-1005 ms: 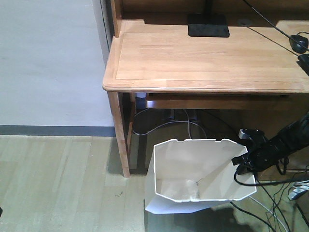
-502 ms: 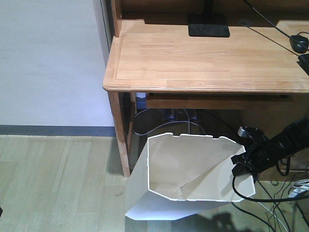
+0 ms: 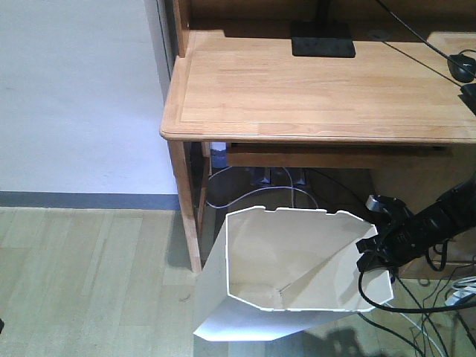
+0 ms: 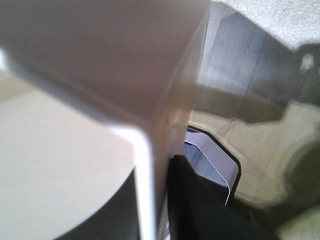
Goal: Move trash bin to bedside with robot
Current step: 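Hold the bin with the right gripper while the base turns away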
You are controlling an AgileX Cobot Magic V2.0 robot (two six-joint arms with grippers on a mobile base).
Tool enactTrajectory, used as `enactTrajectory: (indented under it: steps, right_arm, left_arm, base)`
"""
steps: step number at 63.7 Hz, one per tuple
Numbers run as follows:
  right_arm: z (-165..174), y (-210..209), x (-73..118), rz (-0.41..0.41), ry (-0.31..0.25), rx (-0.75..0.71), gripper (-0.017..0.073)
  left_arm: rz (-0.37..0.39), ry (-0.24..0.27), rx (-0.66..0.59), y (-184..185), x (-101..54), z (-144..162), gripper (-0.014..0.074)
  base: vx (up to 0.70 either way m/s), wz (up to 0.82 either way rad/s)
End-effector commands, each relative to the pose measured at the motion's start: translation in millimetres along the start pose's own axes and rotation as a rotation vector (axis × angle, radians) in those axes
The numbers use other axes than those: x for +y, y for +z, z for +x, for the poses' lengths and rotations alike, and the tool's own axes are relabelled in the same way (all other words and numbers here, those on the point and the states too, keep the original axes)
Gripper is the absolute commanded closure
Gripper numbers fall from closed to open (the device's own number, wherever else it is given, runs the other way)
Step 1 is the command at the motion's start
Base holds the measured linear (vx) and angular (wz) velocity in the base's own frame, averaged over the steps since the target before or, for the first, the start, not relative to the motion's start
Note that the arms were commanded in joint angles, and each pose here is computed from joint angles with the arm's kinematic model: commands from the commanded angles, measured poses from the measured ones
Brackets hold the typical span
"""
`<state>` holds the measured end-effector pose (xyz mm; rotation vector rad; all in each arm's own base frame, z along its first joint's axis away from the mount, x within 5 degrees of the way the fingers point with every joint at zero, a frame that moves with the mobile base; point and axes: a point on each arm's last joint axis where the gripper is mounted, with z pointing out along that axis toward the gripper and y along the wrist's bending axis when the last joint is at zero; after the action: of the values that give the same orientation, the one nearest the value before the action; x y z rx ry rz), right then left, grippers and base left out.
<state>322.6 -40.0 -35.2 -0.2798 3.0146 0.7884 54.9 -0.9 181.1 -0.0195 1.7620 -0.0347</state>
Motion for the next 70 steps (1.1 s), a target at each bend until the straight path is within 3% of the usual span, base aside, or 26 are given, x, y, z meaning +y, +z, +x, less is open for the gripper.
enactTrajectory:
  steps: [1,34,70]
  right_arm:
    - [-11.8,-27.5,25.9,-0.173,-0.004,-0.043,0.0564]
    - [-11.9,-27.4,25.8,-0.171,-0.004,-0.043,0.0564]
    - [-11.8,-27.4,25.8,-0.171,-0.004,-0.043,0.0564]
  left_arm:
    - [0.008,-0.006,-0.065,0.5,-0.3,-0.8,0.0599]
    - [0.008,-0.006,-0.065,0.5,-0.3,-0.8,0.0599]
    - [0.008,-0.006,-0.065,0.5,-0.3,-0.8,0.0599]
  base:
    - [-0.01,0.03]
    - [-0.04,0.16]
    - [-0.05,0.48]
